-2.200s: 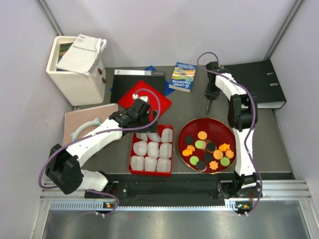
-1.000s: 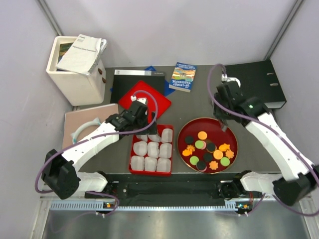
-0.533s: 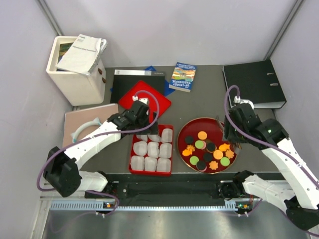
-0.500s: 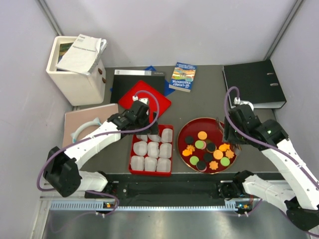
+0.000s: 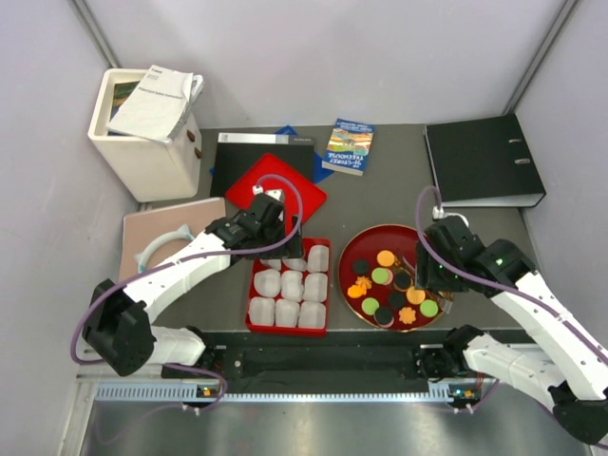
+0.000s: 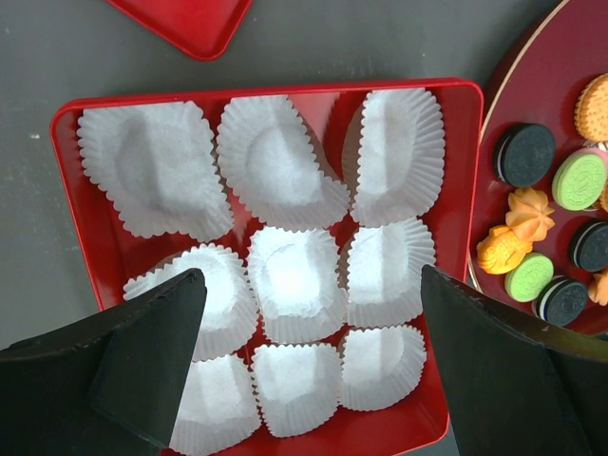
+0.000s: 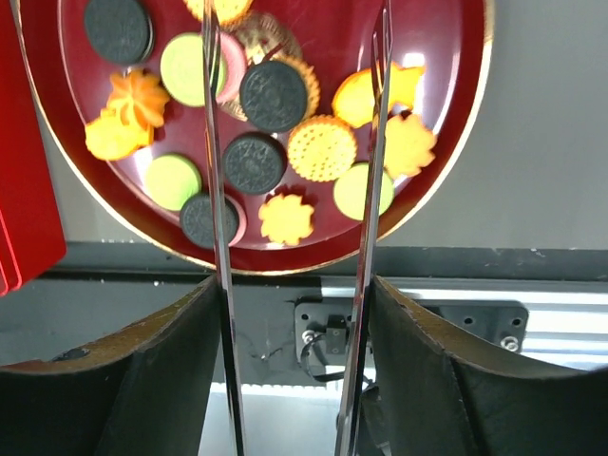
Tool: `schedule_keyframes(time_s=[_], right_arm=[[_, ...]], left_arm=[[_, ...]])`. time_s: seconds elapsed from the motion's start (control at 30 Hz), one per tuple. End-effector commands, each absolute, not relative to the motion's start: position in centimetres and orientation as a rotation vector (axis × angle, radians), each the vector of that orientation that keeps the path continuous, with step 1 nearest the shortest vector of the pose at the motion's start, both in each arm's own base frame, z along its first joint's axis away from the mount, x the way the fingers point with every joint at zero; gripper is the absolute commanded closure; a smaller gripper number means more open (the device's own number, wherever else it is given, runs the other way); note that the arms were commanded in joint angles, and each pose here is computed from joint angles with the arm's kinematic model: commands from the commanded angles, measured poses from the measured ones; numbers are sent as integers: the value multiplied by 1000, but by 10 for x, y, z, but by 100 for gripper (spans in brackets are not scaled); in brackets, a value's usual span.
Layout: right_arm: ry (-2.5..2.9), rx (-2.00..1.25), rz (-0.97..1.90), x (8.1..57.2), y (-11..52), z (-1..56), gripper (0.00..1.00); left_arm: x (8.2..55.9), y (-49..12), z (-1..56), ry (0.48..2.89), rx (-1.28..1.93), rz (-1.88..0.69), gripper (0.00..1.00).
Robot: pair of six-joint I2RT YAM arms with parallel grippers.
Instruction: Pack the cookies
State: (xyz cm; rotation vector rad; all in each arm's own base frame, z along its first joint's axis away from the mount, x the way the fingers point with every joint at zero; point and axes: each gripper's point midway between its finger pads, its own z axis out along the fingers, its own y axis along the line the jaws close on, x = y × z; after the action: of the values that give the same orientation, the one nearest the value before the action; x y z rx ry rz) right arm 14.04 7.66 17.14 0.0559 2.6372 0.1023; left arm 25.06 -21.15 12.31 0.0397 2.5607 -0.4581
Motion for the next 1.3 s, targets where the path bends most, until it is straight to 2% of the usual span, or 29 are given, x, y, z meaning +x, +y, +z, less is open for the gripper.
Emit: schedule_keyframes(time_s=[0.0,0.4,0.7,0.97,1.27], right_arm=[[2618,32,195,145,98,169,39],[2669,5,181,135,108,152,39],[2679,35,169,128,101,146,44],[2691,42,175,123,100,140,53],[2701,42,172,120,98,137,55]], left_arm=[[252,-215,126,2539,21,-500,1],[248,-213,122,2549,34,-493,1],[245,-212,118,2554,30,-497,1],[245,-213,117,2559,29,-501,1],[243,-211,115,2565,25,-498,1]])
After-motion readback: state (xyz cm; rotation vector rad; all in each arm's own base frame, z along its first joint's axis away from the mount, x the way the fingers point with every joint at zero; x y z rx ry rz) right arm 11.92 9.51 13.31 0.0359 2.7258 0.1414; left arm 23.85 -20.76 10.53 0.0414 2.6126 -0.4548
